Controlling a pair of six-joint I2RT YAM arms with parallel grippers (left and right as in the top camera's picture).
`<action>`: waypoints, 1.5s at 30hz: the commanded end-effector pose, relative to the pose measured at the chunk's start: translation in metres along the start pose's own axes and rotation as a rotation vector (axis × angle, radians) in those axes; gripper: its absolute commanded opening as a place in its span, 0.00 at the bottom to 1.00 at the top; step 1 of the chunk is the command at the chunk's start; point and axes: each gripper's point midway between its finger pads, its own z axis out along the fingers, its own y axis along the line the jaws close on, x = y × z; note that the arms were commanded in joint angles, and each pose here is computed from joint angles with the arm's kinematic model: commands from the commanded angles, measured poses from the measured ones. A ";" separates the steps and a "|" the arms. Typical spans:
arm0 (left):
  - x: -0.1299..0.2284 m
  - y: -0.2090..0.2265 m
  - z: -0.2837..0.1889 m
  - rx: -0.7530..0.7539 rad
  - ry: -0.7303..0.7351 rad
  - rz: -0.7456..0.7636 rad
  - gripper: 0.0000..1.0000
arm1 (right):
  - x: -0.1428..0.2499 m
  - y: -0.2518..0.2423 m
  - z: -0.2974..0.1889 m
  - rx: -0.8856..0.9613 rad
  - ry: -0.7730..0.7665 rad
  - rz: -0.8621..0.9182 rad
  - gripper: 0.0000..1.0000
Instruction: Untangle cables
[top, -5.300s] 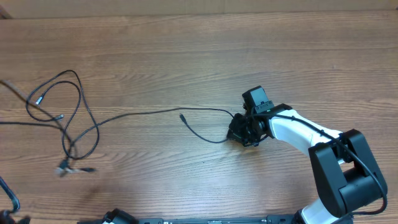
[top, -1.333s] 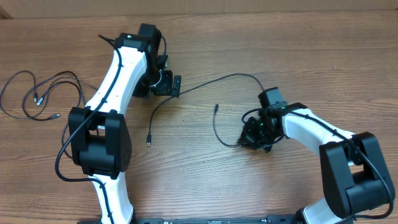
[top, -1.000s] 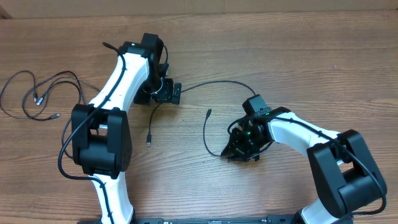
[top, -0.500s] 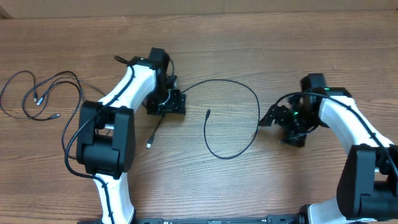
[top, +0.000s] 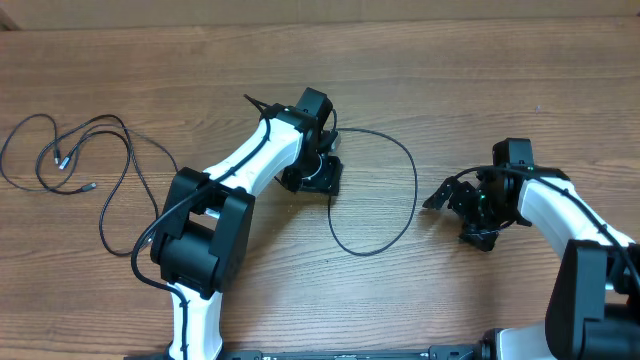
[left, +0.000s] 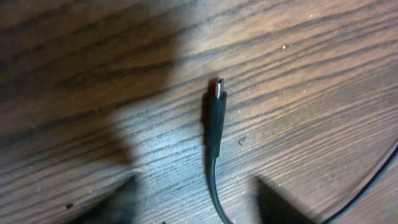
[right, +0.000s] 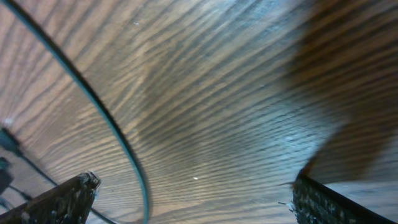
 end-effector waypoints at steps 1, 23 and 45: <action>-0.005 -0.008 0.000 -0.033 -0.020 -0.030 0.38 | 0.018 -0.018 0.026 0.014 0.057 0.043 1.00; 0.007 -0.004 0.031 -0.289 -0.111 -0.127 0.45 | 0.021 -0.018 0.027 0.002 0.066 0.054 1.00; 0.006 -0.006 0.032 -0.289 -0.117 -0.125 0.48 | -0.022 0.009 0.025 -0.104 -0.105 -0.038 1.00</action>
